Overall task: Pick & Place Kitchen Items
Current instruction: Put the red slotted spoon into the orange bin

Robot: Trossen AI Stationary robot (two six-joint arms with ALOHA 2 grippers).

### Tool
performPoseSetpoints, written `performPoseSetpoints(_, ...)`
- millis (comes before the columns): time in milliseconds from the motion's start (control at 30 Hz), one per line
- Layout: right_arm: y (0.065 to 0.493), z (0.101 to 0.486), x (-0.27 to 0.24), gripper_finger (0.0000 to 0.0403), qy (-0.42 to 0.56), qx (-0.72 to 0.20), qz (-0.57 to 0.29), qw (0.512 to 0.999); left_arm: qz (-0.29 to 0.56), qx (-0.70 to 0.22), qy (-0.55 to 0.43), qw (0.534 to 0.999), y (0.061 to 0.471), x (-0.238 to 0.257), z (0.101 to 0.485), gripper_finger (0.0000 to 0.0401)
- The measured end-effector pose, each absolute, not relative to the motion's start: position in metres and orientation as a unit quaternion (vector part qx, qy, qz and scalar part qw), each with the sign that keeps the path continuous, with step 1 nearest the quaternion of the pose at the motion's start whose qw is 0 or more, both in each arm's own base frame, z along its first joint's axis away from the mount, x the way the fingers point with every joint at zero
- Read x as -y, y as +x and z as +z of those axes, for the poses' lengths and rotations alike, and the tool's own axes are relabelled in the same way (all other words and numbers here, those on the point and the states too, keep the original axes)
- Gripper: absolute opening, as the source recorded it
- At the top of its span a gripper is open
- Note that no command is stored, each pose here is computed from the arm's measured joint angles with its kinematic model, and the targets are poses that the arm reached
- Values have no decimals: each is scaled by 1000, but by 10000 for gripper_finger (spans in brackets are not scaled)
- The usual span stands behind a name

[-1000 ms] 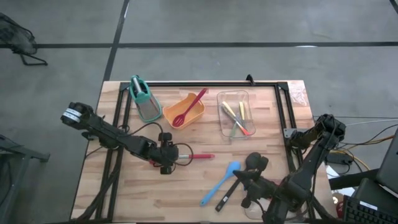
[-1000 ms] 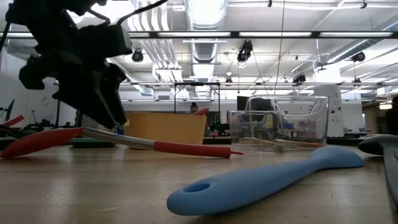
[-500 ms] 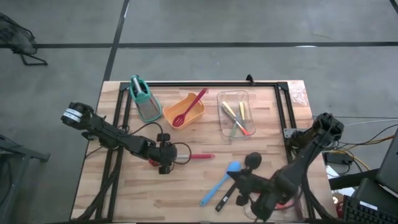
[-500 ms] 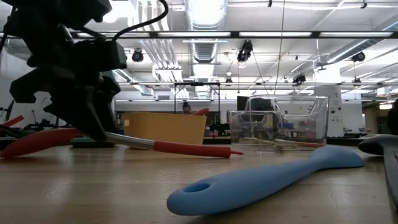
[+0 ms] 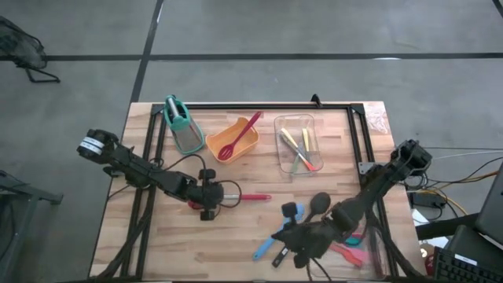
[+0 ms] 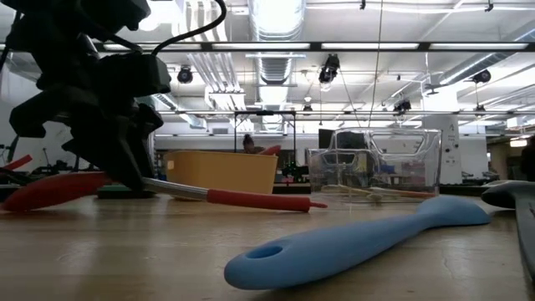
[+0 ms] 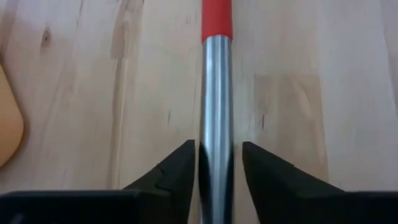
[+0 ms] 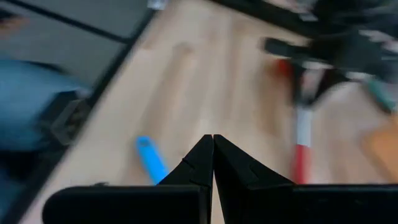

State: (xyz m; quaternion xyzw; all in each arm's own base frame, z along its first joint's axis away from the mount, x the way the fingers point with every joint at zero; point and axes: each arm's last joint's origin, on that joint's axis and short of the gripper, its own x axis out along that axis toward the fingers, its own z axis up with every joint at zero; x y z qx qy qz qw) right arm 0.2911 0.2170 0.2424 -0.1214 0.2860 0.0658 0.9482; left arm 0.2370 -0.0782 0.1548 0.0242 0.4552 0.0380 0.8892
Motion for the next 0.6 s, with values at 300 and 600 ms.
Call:
performPoseSetpoints(300, 298, 221, -189, 8, -91, -257, 154, 950, 44, -441, 36, 895, 238, 77, 155, 52)
performPoseSetpoints(600, 258, 219, -143, 8, -68, -193, 134, 970, 17, -415, 42, 909, 245, 80, 159, 5)
